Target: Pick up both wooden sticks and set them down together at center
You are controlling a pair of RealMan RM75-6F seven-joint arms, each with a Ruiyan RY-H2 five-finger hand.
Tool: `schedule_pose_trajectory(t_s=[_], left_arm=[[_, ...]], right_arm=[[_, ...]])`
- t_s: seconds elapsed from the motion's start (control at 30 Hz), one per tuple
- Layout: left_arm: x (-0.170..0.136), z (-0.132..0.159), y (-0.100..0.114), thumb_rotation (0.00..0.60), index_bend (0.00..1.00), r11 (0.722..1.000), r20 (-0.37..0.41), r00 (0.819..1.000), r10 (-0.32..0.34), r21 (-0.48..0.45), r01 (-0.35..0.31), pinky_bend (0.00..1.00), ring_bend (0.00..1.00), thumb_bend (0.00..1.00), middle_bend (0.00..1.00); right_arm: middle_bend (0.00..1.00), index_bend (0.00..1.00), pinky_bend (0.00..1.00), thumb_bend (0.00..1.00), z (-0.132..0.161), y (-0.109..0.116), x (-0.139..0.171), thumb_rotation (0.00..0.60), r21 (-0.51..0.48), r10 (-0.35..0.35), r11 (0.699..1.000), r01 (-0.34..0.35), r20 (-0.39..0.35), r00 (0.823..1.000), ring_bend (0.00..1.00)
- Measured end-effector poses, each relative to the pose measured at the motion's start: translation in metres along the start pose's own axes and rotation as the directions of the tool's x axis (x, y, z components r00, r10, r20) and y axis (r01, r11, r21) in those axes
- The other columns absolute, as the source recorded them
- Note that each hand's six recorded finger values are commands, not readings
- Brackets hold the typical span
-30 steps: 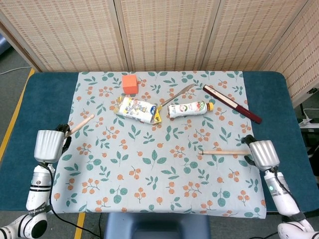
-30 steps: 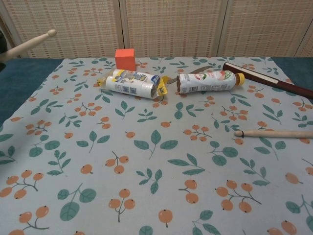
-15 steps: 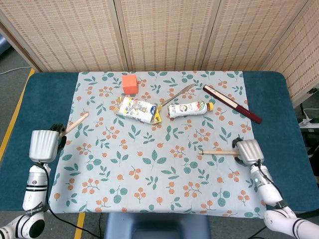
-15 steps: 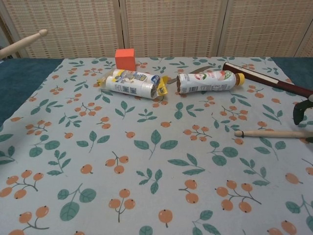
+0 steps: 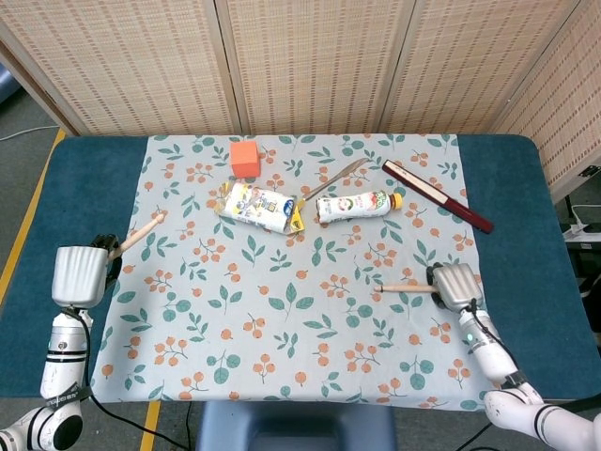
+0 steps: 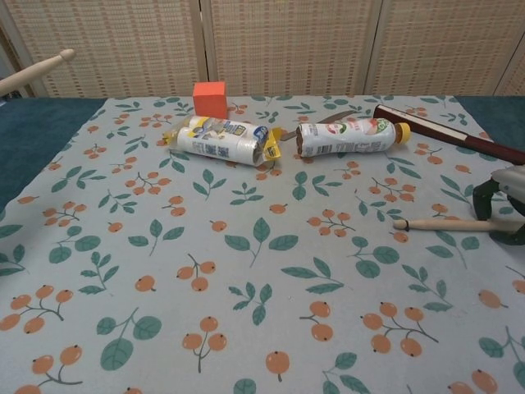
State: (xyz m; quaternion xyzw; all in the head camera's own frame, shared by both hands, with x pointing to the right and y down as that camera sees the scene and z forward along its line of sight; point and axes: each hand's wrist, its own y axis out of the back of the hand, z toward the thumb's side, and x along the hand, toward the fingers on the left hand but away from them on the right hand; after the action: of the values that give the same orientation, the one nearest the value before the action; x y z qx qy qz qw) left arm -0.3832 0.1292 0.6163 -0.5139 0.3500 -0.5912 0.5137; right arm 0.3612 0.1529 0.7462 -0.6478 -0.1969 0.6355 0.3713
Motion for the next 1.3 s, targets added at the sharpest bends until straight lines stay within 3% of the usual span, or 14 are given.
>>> schedule_pose_trajectory(t_s=[0.2, 0.43, 0.87, 1.13, 1.3], left_arm=[[-0.003, -0.005, -0.005, 0.6, 0.68, 1.0, -0.011, 1.0, -0.015, 0.005, 0.015, 1.0, 1.0, 0.4, 0.8], [-0.004, -0.006, -0.008, 0.6, 0.68, 1.0, -0.015, 1.0, -0.022, 0.004, 0.023, 1.0, 1.0, 0.4, 0.8], [-0.005, -0.005, -0.009, 0.6, 0.68, 1.0, -0.015, 1.0, -0.025, 0.003, 0.025, 1.0, 1.0, 0.4, 0.8], [-0.005, -0.009, -0.011, 0.6, 0.68, 1.0, -0.024, 0.999, -0.029, 0.009, 0.029, 1.0, 1.0, 0.4, 0.8], [-0.004, -0.013, -0.013, 0.6, 0.68, 0.999, -0.03, 0.999, -0.035, 0.015, 0.035, 1.0, 1.0, 0.4, 0.8]], right_arm=[[0.47, 0.61, 0.98, 0.5, 0.006, -0.005, -0.001, 0.6, 0.016, -0.004, 1.0, 0.005, -0.019, 1.0, 0.78], [0.51, 0.66, 0.99, 0.7, 0.003, -0.002, 0.001, 0.6, 0.019, -0.014, 1.0, 0.014, -0.017, 1.0, 0.78], [0.64, 0.82, 0.99, 0.92, 0.0, 0.004, 0.006, 0.6, 0.027, -0.031, 0.999, 0.031, -0.008, 0.999, 0.78], [0.64, 0.83, 0.99, 0.94, -0.002, 0.012, 0.01, 0.6, 0.003, -0.053, 0.999, 0.053, -0.011, 0.999, 0.78], [0.64, 0.83, 0.99, 0.96, 0.0, 0.033, 0.02, 0.6, -0.057, -0.108, 0.993, 0.106, -0.03, 0.994, 0.78]])
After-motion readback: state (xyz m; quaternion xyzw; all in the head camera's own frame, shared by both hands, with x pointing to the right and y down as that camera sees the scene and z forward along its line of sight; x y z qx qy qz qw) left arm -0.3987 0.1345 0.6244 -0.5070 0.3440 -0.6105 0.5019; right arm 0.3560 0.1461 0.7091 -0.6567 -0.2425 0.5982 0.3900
